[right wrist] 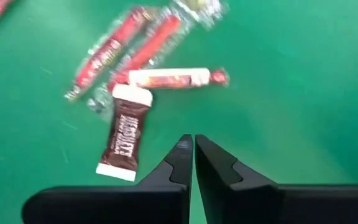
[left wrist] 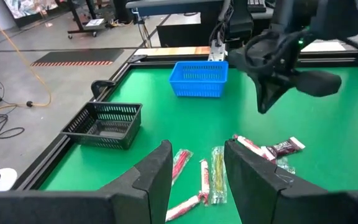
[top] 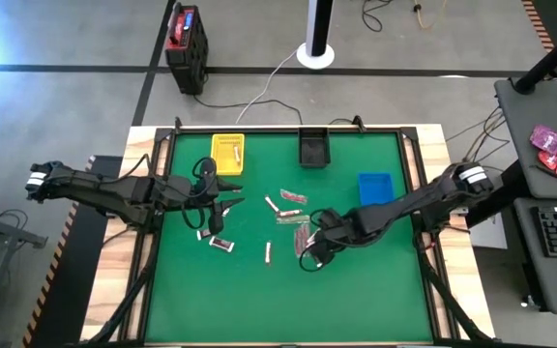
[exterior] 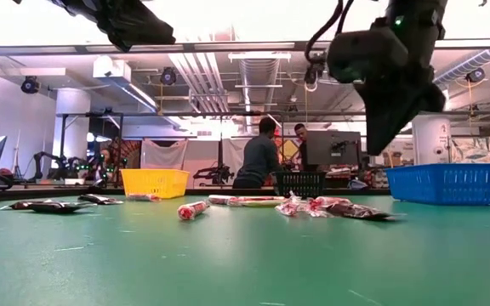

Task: Sort candy by brand, put in halloween buckets
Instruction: Put the brown chocolate into the blue basket

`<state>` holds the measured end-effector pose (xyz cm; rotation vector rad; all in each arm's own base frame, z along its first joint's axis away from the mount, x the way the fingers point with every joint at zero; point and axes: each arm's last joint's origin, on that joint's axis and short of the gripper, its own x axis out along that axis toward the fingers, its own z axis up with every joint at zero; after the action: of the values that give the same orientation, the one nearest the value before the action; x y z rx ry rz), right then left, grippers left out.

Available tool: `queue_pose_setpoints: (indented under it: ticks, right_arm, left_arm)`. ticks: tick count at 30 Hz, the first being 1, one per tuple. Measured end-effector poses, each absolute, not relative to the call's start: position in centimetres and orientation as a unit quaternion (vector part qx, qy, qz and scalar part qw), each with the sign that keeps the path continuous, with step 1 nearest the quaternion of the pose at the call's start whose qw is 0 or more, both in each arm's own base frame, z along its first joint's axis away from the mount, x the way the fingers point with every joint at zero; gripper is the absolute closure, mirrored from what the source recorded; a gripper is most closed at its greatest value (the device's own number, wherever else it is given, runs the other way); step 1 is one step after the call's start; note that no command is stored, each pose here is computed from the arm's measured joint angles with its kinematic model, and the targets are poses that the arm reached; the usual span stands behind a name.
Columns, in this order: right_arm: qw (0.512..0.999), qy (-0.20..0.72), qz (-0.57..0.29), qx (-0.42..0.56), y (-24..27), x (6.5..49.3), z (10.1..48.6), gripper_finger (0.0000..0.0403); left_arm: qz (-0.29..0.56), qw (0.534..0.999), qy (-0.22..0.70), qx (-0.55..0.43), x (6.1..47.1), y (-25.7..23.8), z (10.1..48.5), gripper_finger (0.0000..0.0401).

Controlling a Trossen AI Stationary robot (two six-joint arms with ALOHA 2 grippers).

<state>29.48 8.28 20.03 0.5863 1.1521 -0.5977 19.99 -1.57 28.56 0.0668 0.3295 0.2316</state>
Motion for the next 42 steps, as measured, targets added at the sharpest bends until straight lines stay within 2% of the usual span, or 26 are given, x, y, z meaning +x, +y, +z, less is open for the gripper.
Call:
queue_pose_setpoints:
  ticks: [2,5,7,9,18,22,26,37,42]
  right_arm:
    - [0.783,0.531,-0.230,0.227,8.5,29.7,20.0,0.0388]
    - [0.827,0.537,-0.123,0.107,10.0,29.8,19.2,0.0374]
    - [0.833,0.545,-0.080,0.056,11.0,29.6,18.0,0.0361]
    - [0.840,0.535,-0.070,0.047,11.8,29.7,16.8,0.0346]
    - [0.896,0.413,-0.160,0.045,14.9,29.1,13.4,0.0258]
    - [0.903,0.361,-0.231,0.003,16.1,27.4,11.8,0.0225]
    - [0.908,0.336,-0.249,0.007,16.9,26.7,9.9,0.0203]
    - [0.914,0.284,-0.284,0.060,17.5,27.1,6.0,0.0197]
    - [0.908,0.284,-0.300,0.070,17.5,26.8,4.5,0.0234]
  left_arm:
    - [0.115,0.979,0.165,0.033,20.0,-1.6,28.5,0.0271]
    - [0.114,0.979,0.165,0.037,20.0,-1.6,28.5,0.0271]
    - [0.114,0.979,0.166,0.037,20.0,-1.6,28.5,0.0271]
    - [0.114,0.979,0.166,0.037,20.0,-1.6,28.5,0.0271]
    - [0.117,0.976,0.178,0.045,20.5,-1.6,28.0,0.0271]
    - [0.121,0.974,0.186,0.047,20.7,-1.6,27.7,0.0271]
    - [0.125,0.973,0.189,0.049,20.9,-1.6,27.6,0.0271]
    - [0.126,0.975,0.179,0.046,21.1,-1.6,27.7,0.0271]
    - [0.126,0.975,0.177,0.046,21.1,-1.6,27.7,0.0271]
